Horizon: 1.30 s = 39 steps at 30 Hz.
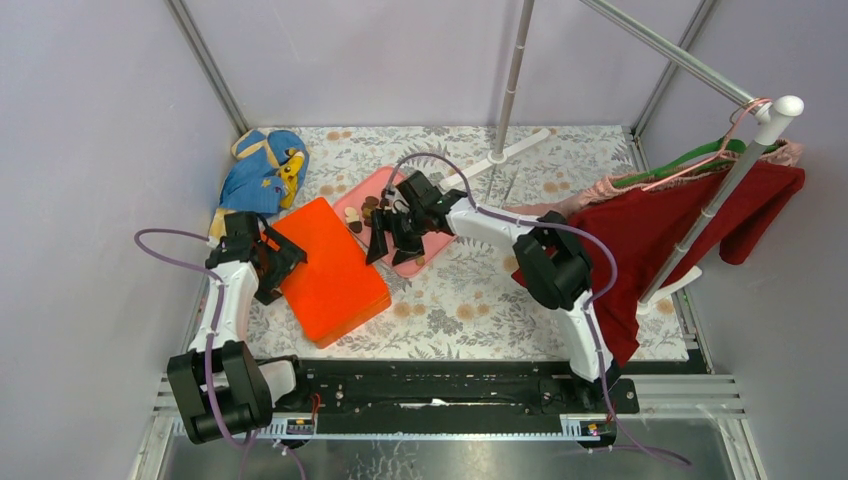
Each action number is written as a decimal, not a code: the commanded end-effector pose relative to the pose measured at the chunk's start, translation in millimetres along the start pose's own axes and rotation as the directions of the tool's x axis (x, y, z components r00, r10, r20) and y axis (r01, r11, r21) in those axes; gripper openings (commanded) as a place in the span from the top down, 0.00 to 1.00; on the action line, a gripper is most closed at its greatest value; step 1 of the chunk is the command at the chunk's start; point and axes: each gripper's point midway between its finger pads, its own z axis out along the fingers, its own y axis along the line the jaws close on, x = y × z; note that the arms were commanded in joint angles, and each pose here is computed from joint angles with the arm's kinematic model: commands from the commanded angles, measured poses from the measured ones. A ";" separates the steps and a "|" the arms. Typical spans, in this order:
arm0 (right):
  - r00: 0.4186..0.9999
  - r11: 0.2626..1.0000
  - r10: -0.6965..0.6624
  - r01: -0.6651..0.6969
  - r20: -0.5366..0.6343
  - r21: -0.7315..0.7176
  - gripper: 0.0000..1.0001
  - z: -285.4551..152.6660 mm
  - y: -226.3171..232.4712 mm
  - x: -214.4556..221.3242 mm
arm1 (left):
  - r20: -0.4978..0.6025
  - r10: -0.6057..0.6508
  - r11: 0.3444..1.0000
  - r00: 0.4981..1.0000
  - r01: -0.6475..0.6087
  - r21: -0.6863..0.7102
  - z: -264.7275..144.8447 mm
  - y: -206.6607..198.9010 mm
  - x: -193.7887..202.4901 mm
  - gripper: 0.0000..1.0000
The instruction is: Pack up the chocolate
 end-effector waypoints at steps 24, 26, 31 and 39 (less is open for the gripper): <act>0.949 0.904 -0.315 0.298 0.007 0.306 1.00 -26.0 6.9 34.8 | 0.062 0.038 0.992 0.997 -0.045 0.118 -16.3 -39.8 -32.4 0.01; 0.938 0.899 -0.344 0.317 0.038 0.304 1.00 -35.5 18.2 27.0 | 0.073 0.037 0.989 0.997 -0.047 0.138 -24.0 -47.1 -37.8 0.01; 0.911 0.902 -0.392 0.355 0.125 0.244 1.00 -66.4 62.1 10.5 | 0.118 0.032 0.978 0.992 -0.055 0.200 -49.4 -68.8 -55.3 0.01; 0.880 0.898 -0.421 0.370 0.220 0.237 1.00 -91.9 86.4 -3.6 | 0.213 -0.045 0.918 0.976 -0.043 0.394 -79.9 -122.1 -92.3 0.01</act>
